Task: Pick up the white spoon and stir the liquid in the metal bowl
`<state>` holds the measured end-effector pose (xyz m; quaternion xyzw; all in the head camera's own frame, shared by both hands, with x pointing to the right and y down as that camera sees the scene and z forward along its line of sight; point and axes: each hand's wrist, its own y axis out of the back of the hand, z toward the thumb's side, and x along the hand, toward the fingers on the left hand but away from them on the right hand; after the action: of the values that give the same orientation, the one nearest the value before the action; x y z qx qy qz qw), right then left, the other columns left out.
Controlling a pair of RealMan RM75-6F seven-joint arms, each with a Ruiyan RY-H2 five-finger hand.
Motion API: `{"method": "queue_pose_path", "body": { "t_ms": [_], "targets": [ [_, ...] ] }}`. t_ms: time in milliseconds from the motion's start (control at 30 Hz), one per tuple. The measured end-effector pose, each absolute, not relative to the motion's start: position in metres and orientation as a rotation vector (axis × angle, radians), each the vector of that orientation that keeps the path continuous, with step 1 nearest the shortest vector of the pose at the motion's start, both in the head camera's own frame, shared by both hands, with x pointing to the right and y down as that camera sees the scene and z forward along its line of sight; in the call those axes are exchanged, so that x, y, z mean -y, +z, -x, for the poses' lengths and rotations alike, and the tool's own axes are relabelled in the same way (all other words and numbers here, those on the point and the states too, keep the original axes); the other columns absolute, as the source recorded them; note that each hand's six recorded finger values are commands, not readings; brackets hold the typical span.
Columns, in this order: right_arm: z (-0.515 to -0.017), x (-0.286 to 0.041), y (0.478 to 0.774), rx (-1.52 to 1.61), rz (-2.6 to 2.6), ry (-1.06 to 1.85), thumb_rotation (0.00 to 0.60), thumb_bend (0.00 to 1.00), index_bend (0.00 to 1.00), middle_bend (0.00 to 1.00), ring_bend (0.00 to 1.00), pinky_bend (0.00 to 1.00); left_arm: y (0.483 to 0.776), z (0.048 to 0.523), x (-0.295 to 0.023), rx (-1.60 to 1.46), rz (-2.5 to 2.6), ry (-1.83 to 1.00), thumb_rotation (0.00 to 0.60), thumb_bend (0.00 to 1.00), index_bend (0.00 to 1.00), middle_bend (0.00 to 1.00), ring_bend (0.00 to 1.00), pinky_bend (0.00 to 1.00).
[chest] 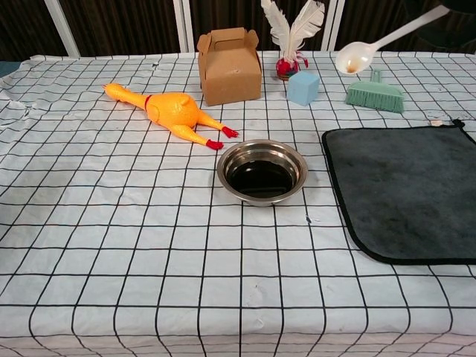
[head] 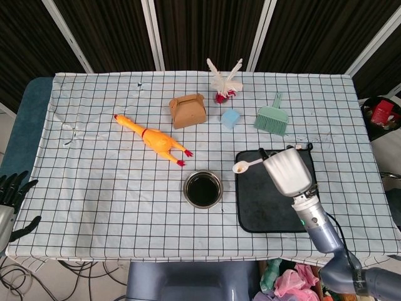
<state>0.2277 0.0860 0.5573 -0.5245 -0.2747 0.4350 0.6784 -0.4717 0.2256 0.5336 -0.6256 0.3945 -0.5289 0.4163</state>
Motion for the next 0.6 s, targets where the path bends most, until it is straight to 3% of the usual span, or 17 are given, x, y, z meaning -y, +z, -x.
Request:
{"method": "queue_pose_path", "body": {
  "t_ms": [333, 600],
  "targets": [
    [-0.177, -0.086, 0.583, 0.561, 1.101, 0.777, 0.600, 0.38, 0.63, 0.89, 1.00, 0.96, 0.532, 0.474, -0.224, -1.005, 1.562, -1.330, 0.600, 0.21, 0.15, 0.03, 0.00, 0.00],
    [-0.156, -0.110, 0.608, 0.462, 1.125, 0.702, 0.600, 0.38, 0.63, 0.90, 1.00, 0.97, 0.529, 0.476, -0.224, -1.019, 1.557, -1.327, 0.600, 0.21, 0.15, 0.03, 0.00, 0.00]
  ]
}}
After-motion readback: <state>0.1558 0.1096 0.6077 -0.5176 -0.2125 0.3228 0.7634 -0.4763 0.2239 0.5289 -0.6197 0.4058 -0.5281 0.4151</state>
